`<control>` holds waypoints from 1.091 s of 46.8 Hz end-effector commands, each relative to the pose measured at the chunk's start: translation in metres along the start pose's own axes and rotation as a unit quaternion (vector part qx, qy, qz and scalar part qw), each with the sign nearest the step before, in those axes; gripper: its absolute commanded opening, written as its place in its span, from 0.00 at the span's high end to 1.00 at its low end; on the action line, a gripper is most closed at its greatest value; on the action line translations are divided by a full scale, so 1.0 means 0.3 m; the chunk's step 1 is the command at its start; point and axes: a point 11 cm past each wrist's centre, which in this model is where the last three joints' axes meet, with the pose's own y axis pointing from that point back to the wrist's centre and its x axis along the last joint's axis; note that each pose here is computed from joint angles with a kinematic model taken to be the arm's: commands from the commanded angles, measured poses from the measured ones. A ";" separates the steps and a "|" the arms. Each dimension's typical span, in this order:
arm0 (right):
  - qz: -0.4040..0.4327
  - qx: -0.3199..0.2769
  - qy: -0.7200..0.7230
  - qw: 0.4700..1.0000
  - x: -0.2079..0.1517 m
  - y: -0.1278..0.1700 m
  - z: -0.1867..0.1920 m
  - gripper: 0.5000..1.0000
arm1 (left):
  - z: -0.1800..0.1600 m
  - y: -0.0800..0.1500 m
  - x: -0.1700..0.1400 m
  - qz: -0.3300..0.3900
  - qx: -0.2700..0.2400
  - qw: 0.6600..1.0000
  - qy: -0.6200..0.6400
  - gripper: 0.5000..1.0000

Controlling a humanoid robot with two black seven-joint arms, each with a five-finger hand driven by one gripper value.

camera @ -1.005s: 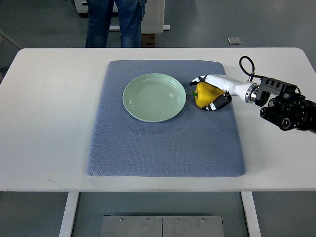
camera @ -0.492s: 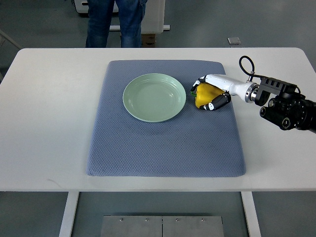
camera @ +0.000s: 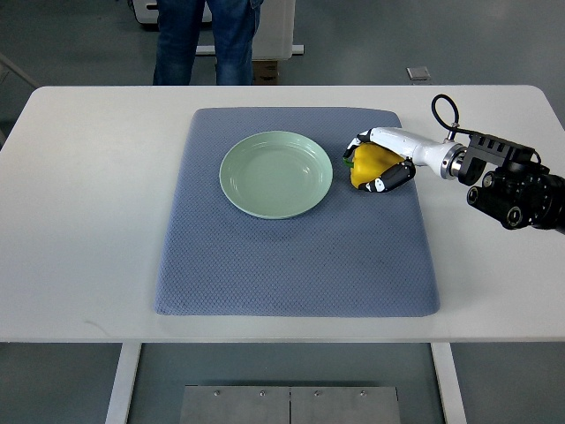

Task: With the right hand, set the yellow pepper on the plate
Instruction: 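Close the right hand fingers around the yellow pepper, then lift the pepper with the right hand and carry it over the plate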

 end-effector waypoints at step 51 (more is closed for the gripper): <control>0.004 0.101 0.017 0.995 0.086 -0.175 -0.351 1.00 | 0.000 0.000 0.000 0.000 0.000 1.000 0.000 0.00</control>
